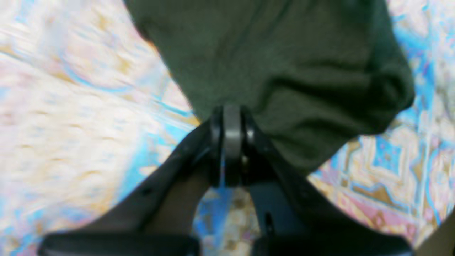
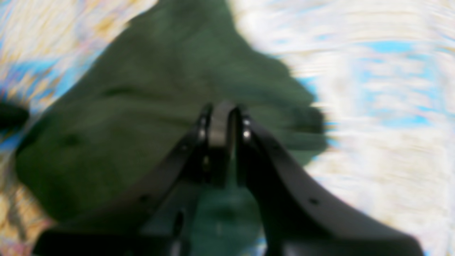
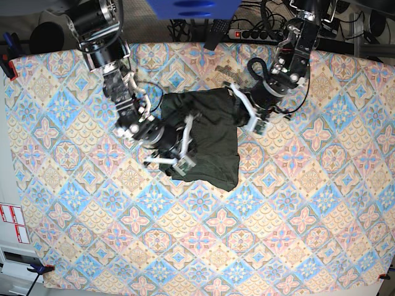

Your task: Fold the T-shirt properly

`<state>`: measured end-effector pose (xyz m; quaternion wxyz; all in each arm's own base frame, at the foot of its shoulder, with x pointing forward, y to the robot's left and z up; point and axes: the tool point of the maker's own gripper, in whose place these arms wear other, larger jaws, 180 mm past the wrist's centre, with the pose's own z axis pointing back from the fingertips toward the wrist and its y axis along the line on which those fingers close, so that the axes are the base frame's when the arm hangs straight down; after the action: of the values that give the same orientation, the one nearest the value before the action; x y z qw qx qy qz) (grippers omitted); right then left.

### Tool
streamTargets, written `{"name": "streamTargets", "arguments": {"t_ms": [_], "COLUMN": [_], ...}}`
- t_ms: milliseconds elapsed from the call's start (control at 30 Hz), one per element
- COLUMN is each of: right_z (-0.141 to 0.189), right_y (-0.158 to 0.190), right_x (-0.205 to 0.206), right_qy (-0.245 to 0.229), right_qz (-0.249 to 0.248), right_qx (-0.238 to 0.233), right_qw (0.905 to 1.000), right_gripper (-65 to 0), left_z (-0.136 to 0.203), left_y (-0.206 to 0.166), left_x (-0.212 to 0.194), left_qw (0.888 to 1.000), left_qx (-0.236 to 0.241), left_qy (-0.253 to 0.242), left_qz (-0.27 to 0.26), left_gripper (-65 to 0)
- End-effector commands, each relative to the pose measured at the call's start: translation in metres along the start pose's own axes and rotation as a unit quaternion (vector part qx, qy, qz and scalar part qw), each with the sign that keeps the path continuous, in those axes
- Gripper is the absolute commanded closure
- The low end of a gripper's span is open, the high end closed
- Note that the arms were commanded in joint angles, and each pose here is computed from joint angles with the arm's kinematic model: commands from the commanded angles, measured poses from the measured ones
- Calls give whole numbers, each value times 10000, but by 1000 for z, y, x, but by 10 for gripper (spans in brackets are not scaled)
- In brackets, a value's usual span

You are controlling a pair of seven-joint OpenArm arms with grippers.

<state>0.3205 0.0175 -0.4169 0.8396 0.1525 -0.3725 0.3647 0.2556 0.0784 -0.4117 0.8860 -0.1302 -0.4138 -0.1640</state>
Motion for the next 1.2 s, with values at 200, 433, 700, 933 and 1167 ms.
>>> {"name": "streamTargets", "arguments": {"t_ms": [200,433,700,933,1167], "right_z": [-4,-17,-40,-52,-54], "right_y": [47,80,100,106,97], "right_x": [29,48,10,-26,-53], "right_qy": [-217,-393,175,416,616], "right_qz": [219,-177,-585,-917,-1067], "right_qx": [693,1075,1313,1380,1282], "right_qw": [9971,9933,9895,9853,9841], "right_gripper": [-30,-30,-30,-29,0], "left_z": [32,61,80,80,79], "left_y": [87,141,166,164,162], "left_x": [16,13,8,3,2], "left_qw": [9921,9768,9643,9649,9655], "left_qx": [1148,1956,2386,2371,2347], "left_qy": [-370,-521,-607,-548,-538], "left_qz": [339,705,974,987,990], "left_gripper": [0,0,0,0,0]}}
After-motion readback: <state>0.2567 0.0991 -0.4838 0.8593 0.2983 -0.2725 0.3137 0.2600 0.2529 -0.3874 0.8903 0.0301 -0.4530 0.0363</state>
